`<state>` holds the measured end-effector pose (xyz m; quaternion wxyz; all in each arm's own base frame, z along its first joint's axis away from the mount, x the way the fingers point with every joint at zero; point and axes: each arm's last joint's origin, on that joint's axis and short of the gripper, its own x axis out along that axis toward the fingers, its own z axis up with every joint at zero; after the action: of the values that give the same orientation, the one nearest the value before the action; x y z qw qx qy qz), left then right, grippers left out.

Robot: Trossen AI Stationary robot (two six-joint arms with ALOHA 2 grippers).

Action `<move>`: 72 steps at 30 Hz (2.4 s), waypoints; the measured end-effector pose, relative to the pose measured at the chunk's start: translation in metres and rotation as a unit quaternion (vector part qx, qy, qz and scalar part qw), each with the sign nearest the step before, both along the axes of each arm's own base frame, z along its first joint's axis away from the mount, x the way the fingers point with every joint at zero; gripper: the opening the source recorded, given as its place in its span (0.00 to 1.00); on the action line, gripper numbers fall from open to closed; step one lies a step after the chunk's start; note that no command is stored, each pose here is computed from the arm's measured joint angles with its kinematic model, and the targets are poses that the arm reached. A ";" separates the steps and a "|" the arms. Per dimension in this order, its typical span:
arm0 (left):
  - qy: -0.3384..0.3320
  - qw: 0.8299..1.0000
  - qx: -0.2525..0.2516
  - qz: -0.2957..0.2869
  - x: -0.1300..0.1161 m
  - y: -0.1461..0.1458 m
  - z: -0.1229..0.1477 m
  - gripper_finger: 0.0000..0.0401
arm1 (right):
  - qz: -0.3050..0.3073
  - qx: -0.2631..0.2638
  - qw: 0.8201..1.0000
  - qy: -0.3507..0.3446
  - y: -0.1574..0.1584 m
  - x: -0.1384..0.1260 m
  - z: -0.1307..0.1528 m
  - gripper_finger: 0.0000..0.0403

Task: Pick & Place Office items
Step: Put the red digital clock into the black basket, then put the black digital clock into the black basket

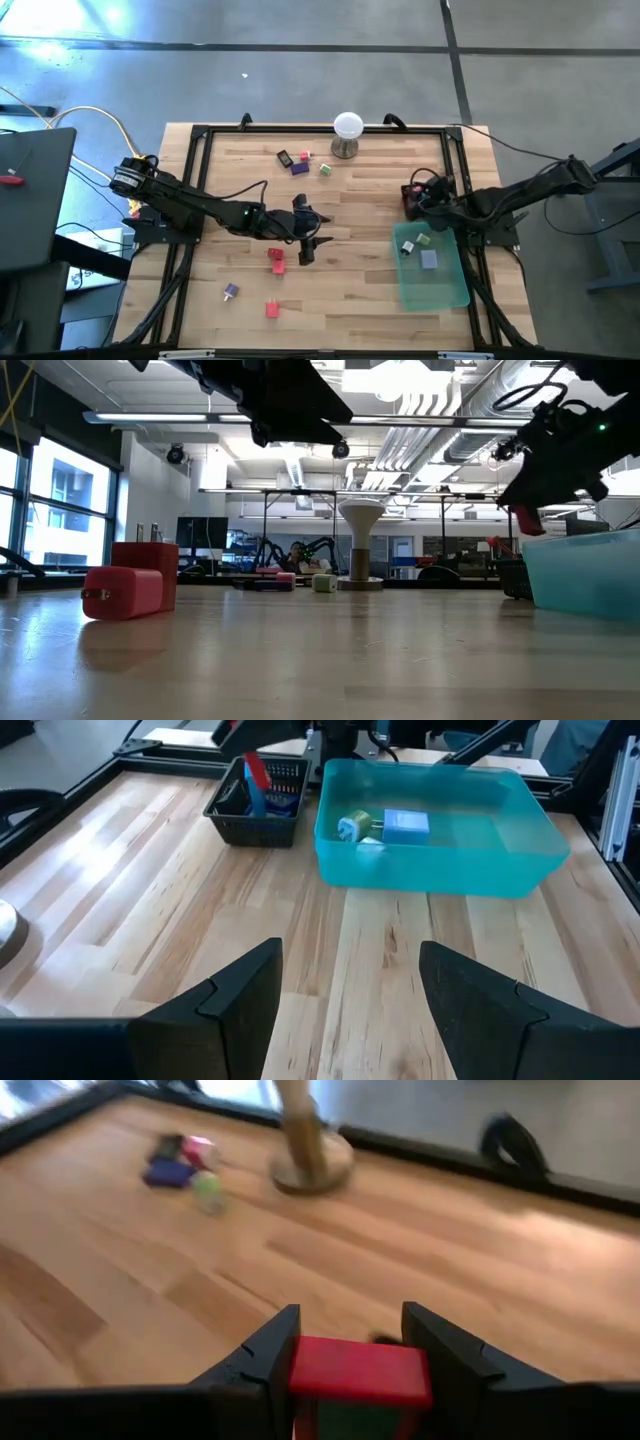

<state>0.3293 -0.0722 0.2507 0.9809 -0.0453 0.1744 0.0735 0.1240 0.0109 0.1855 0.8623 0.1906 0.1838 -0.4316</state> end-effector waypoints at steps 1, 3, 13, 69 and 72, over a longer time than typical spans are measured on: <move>0.000 1.000 0.000 0.000 0.000 0.000 0.000 0.57 | -0.009 0.012 1.000 0.006 0.000 -0.003 0.001 0.35; 0.000 1.000 0.000 0.000 0.000 0.000 0.000 0.57 | -0.016 0.024 0.999 0.015 0.000 -0.005 0.001 0.35; 0.000 1.000 -0.002 0.002 0.000 0.001 0.000 0.57 | -0.041 0.070 0.995 0.065 0.000 -0.018 -0.008 0.35; 0.294 0.939 0.162 0.076 -0.051 0.087 -0.008 0.57 | 0.254 -0.010 0.966 -0.036 0.054 0.057 0.042 0.75; 0.354 0.920 0.138 0.098 -0.062 0.114 -0.015 0.57 | 0.253 -0.013 0.967 -0.023 0.055 0.062 0.036 0.75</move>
<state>0.2671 0.0417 0.2359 0.8394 0.1028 0.4931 0.2041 0.1863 0.0663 0.2212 0.9497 0.1364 0.2008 -0.1977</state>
